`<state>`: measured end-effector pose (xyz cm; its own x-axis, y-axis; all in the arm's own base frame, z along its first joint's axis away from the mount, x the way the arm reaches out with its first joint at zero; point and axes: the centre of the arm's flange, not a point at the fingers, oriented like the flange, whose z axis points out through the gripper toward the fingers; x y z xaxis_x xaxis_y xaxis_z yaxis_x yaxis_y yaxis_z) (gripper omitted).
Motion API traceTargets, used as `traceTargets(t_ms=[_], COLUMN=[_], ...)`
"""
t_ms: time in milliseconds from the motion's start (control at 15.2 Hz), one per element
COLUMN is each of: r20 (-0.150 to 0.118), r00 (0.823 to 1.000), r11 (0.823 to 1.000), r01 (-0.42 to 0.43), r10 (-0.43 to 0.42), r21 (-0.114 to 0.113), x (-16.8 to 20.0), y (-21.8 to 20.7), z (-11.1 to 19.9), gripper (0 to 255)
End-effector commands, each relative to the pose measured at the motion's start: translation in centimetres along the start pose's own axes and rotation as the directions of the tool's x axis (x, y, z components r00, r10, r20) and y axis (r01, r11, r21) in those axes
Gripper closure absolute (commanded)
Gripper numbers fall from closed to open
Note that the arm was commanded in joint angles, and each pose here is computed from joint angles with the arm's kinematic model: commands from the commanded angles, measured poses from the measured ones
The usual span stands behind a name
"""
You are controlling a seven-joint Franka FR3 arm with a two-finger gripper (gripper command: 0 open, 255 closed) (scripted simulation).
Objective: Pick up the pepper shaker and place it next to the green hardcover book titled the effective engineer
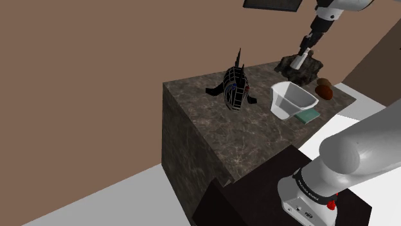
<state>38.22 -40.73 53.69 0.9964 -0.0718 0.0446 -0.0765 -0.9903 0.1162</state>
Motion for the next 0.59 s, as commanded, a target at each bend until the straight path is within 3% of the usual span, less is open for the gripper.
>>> traceTargets(t_ms=[0,528], r20=[0.0,0.0], r00=[1.0,1.0], r11=[1.0,1.0], r01=[0.002,0.002], r10=[-0.002,-0.002], r21=[0.0,0.0], x=[-1.5,-7.0], y=[2.1,11.2], z=[0.2,1.0], gripper=[255,255])
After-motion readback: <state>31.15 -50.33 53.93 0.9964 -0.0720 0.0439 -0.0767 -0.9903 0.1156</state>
